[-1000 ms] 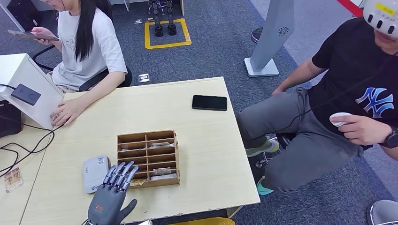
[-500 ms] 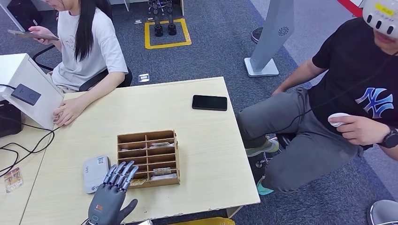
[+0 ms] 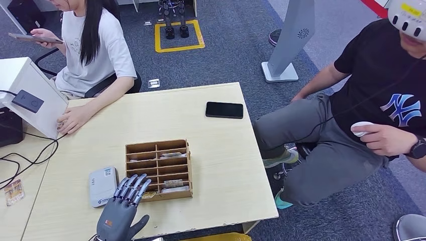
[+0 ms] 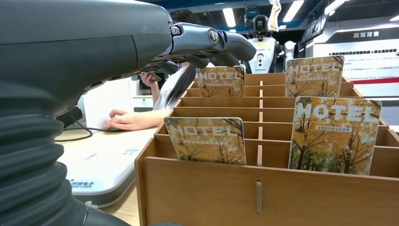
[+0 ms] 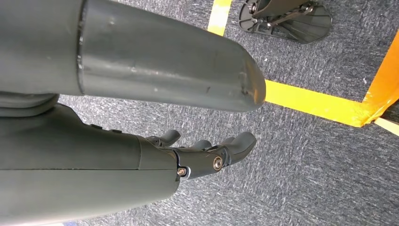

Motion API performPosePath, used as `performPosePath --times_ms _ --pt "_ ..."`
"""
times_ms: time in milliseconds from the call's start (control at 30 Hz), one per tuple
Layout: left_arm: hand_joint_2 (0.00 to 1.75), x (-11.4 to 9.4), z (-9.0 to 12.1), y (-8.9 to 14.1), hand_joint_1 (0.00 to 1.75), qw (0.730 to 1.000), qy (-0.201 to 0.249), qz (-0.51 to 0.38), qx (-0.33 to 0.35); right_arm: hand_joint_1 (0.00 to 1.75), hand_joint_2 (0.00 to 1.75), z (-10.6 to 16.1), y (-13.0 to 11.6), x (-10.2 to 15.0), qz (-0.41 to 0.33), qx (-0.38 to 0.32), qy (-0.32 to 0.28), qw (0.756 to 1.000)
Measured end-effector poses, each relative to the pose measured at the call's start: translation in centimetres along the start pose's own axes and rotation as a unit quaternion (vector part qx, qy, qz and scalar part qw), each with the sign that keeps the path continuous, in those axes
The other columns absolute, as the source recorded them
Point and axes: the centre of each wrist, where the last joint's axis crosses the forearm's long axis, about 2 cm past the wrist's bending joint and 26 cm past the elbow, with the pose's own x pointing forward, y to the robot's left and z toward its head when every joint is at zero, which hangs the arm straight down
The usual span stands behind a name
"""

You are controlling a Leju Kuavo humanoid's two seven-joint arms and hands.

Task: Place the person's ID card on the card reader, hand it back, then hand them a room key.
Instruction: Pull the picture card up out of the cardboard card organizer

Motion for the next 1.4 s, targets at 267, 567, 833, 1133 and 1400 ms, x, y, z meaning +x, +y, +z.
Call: performPosePath --times_ms 267,567,833,1133,1400 --pt "1.75 -0.03 0.1 -0.16 0.0 1.0 0.001 -0.001 -0.007 0.0 0.0 0.0 0.03 0.02 0.0 0.0 0.0 1.0" --pt "1.75 -0.06 0.14 -0.24 0.0 1.0 0.002 -0.001 -0.01 0.0 0.0 0.0 0.03 0.02 0.0 0.0 0.0 1.0" --pt "1.75 -0.1 0.19 -0.36 1.75 1.0 0.006 0.008 -0.022 0.0 0.0 0.0 0.03 0.02 0.007 0.001 -0.002 1.0" --pt "1.75 -0.24 0.14 -0.5 1.75 0.999 0.011 0.017 -0.034 0.0 0.0 0.0 0.01 0.04 0.008 0.001 -0.005 1.0" --pt "1.75 -0.47 -0.21 -0.46 1.75 0.999 0.008 0.024 -0.035 0.0 0.0 -0.05 -0.07 0.19 0.008 0.0 -0.008 1.0"
